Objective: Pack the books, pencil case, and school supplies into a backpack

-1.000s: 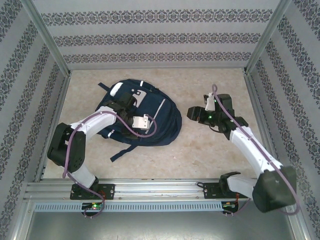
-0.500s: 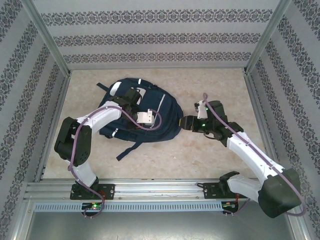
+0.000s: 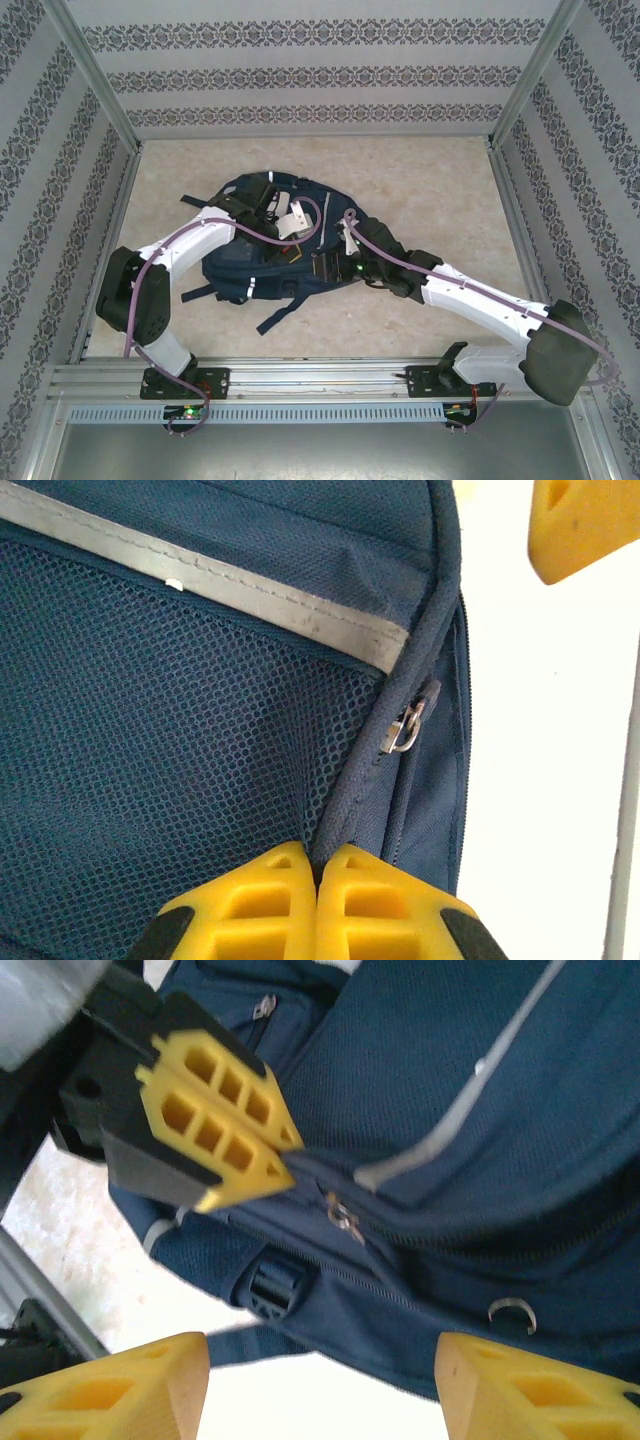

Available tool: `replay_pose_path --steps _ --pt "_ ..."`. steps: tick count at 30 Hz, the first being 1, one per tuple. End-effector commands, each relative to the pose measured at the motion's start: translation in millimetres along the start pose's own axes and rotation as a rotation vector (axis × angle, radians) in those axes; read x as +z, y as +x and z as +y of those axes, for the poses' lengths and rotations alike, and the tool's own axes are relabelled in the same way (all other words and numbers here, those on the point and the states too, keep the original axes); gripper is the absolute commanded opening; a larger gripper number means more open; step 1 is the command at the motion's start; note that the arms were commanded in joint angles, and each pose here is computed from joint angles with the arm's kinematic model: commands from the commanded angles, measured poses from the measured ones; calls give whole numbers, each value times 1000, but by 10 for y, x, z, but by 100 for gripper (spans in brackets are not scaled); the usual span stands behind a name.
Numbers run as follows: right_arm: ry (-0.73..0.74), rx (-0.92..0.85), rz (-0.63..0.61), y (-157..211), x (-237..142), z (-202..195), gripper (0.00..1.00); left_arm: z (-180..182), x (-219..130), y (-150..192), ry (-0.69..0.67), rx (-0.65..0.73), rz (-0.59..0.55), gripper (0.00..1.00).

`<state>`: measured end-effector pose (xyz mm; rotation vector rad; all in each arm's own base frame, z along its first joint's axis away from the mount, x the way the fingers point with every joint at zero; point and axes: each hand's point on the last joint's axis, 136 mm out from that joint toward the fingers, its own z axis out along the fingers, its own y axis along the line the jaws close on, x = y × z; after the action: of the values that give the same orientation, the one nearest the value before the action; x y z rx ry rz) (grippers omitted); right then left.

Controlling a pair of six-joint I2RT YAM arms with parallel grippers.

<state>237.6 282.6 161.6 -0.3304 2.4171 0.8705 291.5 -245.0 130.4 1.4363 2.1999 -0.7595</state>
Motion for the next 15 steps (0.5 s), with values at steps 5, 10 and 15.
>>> replay_pose_path --steps 5,10,15 --pt "115 -118 -49 -145 161 -36 57 -292 -108 -213 118 -36 -98 0" --pt "136 -94 -24 -167 291 -84 49 -377 -123 -216 150 -11 -128 0" --pt "161 -50 -3 -122 424 -208 40 -389 -135 -234 147 -14 -146 0"
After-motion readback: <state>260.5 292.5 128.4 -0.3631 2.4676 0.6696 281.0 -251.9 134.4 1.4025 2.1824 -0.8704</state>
